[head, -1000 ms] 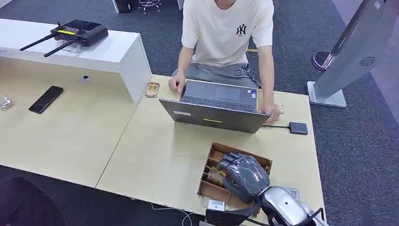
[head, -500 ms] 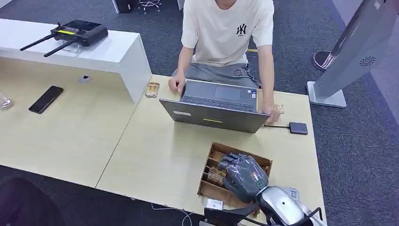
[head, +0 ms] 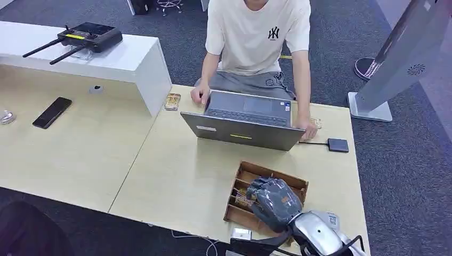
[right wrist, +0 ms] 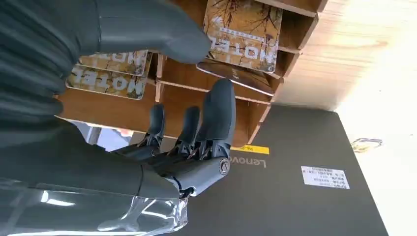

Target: Pass the card to the sensor for recognition and then transmit it.

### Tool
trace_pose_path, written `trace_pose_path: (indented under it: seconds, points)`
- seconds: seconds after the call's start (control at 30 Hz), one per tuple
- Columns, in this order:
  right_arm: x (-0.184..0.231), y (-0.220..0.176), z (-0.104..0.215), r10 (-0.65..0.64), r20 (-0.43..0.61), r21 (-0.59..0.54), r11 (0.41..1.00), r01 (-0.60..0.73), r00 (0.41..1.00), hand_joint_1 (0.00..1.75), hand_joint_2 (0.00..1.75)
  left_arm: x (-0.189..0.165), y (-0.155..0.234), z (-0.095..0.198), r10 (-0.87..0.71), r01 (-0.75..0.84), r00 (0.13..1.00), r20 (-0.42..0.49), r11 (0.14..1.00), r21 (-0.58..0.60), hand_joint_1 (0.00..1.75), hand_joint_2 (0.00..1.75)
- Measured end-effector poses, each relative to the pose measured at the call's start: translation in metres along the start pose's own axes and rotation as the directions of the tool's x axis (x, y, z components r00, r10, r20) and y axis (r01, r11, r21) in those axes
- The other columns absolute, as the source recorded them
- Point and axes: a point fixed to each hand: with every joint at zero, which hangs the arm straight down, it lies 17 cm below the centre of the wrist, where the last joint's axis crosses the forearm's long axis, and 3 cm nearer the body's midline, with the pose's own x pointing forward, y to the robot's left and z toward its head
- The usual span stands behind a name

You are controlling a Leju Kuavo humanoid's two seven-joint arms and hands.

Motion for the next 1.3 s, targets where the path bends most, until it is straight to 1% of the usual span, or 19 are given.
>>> trace_pose_path:
  seconds: [0.07, 0.13, 0.27, 0.37, 0.4, 0.57, 0.6, 0.67, 0.7, 0.77, 0.87, 0.9, 0.97, 1.03, 1.07, 1.1, 1.2, 1.23, 1.3]
  points:
    - [-0.0009, 0.0017, 0.0001, 0.001, -0.002, 0.004, 1.0, -0.001, 1.0, 0.93, 1.75, -0.0012, 0.0004, -0.0004, 0.007, -0.007, 1.0, -0.007, 1.0, 0.001, 0.0, 0.0]
    - [-0.0015, 0.0031, 0.0002, 0.001, -0.003, 0.008, 1.0, -0.001, 1.0, 0.89, 1.75, -0.002, 0.0008, -0.0006, 0.011, -0.011, 1.0, -0.011, 1.0, 0.003, 0.0, 0.0]
    - [-0.0031, 0.0047, 0.0, 0.001, -0.007, 0.012, 1.0, -0.001, 1.0, 0.96, 1.75, -0.0016, -0.0008, -0.0008, 0.019, -0.019, 1.0, -0.014, 1.0, 0.002, 0.0, 0.0]
    - [-0.0042, 0.0053, -0.0008, 0.002, -0.01, 0.014, 1.0, -0.002, 1.0, 1.03, 1.75, -0.0016, -0.0005, -0.0011, 0.022, -0.021, 1.0, -0.016, 1.0, 0.006, 0.0, 0.0]
    - [-0.0047, 0.0053, -0.0011, 0.002, -0.011, 0.014, 1.0, -0.002, 1.0, 1.13, 1.75, -0.0016, -0.0003, -0.0011, 0.023, -0.023, 1.0, -0.016, 1.0, 0.007, 0.0, 0.0]
    - [-0.0067, 0.0061, -0.0027, 0.004, -0.021, 0.016, 1.0, -0.004, 1.0, 1.13, 1.75, -0.0024, 0.0012, -0.0013, 0.025, -0.025, 0.999, -0.021, 1.0, 0.016, 0.0, 0.0]
    - [-0.0071, 0.006, -0.0031, 0.005, -0.023, 0.016, 1.0, -0.004, 1.0, 1.19, 1.75, -0.0025, 0.0015, -0.0014, 0.026, -0.025, 0.999, -0.022, 1.0, 0.017, 0.0, 0.0]
    - [-0.0072, 0.0054, -0.0043, 0.009, -0.024, 0.014, 1.0, -0.008, 1.0, 1.19, 1.75, -0.003, 0.0025, -0.0015, 0.028, -0.028, 0.999, -0.025, 0.999, 0.023, 0.0, 0.0]
    - [-0.0076, 0.0055, -0.0045, 0.009, -0.025, 0.014, 1.0, -0.009, 1.0, 1.1, 1.75, -0.0032, 0.0025, -0.0015, 0.029, -0.029, 0.999, -0.026, 0.999, 0.023, 0.0, 0.0]
    - [-0.0081, 0.0053, -0.0048, 0.01, -0.026, 0.015, 1.0, -0.01, 1.0, 1.08, 1.75, -0.0036, 0.0028, -0.0015, 0.031, -0.031, 0.999, -0.028, 0.999, 0.025, 0.0, 0.0]
    - [-0.0086, 0.0047, -0.0057, 0.012, -0.027, 0.014, 1.0, -0.011, 1.0, 1.17, 1.75, -0.0051, 0.0031, -0.0015, 0.037, -0.036, 0.999, -0.037, 0.999, 0.027, 0.0, 0.0]
    - [-0.009, 0.005, -0.0058, 0.012, -0.028, 0.015, 1.0, -0.011, 1.0, 1.05, 1.75, -0.0054, 0.0031, -0.0015, 0.039, -0.038, 0.998, -0.04, 0.999, 0.027, 0.0, 0.0]
    - [-0.0096, 0.0047, -0.0064, 0.012, -0.03, 0.014, 1.0, -0.011, 0.999, 1.03, 1.75, -0.0058, 0.0031, -0.0015, 0.042, -0.04, 0.998, -0.042, 0.999, 0.027, 0.0, 0.0]
    - [-0.0099, 0.0053, -0.0067, 0.011, -0.031, 0.015, 1.0, -0.01, 0.999, 0.91, 1.75, -0.0063, 0.0031, -0.0015, 0.045, -0.044, 0.998, -0.045, 0.999, 0.027, 0.0, 0.0]
    - [-0.0097, 0.0054, -0.0069, 0.01, -0.031, 0.016, 1.0, -0.01, 0.999, 0.91, 1.75, -0.0065, 0.0031, -0.0015, 0.047, -0.045, 0.998, -0.046, 0.999, 0.027, 0.0, 0.0]
    - [-0.01, 0.0053, -0.0069, 0.01, -0.032, 0.015, 1.0, -0.01, 0.999, 0.7, 1.75, -0.0067, 0.0031, -0.0014, 0.048, -0.047, 0.998, -0.047, 0.999, 0.028, 0.0, 0.0]
    - [-0.01, 0.0052, -0.0072, 0.01, -0.035, 0.015, 1.0, -0.009, 0.999, 0.61, 1.75, -0.0073, 0.0031, -0.0014, 0.052, -0.051, 0.997, -0.051, 0.998, 0.028, 0.0, 0.0]
    - [-0.01, 0.0052, -0.0072, 0.01, -0.035, 0.015, 1.0, -0.009, 0.999, 0.51, 1.75, -0.0073, 0.0031, -0.0014, 0.052, -0.051, 0.997, -0.051, 0.998, 0.028, 0.0, 0.0]
    - [-0.0101, 0.0053, -0.0071, 0.01, -0.035, 0.015, 1.0, -0.009, 0.999, 0.47, 1.75, -0.0073, 0.0031, -0.0014, 0.052, -0.051, 0.997, -0.051, 0.998, 0.028, 0.0, 0.0]
